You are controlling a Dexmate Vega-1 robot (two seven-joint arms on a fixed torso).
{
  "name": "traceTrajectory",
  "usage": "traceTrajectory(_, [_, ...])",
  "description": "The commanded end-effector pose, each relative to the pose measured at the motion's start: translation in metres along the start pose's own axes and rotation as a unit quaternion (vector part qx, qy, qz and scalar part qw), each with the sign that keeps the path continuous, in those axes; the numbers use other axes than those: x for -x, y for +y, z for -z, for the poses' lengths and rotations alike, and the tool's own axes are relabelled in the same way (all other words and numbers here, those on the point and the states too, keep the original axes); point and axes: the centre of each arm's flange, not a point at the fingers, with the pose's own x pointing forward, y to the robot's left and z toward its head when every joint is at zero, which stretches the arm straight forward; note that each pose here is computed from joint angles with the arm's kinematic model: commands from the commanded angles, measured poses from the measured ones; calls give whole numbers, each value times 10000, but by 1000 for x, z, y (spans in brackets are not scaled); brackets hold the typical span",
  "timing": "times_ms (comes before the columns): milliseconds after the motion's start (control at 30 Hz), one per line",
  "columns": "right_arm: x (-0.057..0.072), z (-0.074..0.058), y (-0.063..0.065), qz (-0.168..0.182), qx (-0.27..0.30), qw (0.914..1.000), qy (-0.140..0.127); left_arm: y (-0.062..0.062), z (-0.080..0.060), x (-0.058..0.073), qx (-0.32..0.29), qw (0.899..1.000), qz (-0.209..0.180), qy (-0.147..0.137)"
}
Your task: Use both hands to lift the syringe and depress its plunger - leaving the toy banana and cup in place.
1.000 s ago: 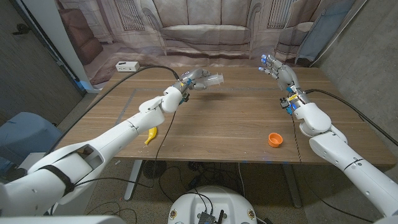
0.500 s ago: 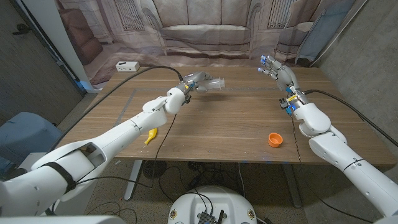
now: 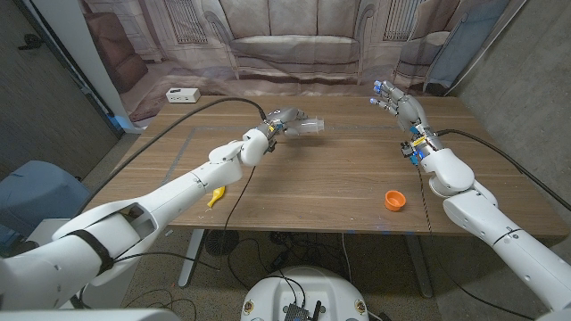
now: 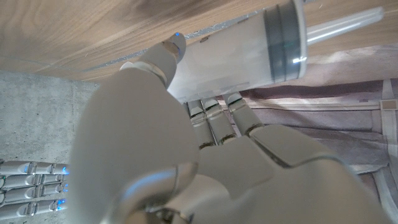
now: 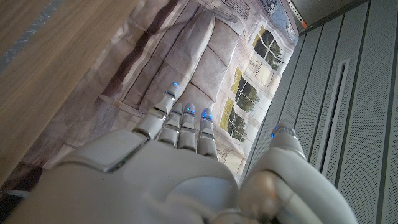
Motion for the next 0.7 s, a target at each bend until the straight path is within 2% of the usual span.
traceTrajectory(33, [0, 2, 0, -11, 24, 10000, 43, -17, 4, -4, -50, 9999, 153, 25])
traceTrajectory(700, [-1, 3, 2, -55, 29, 9999, 85, -32, 10, -12, -69, 9988, 486, 79])
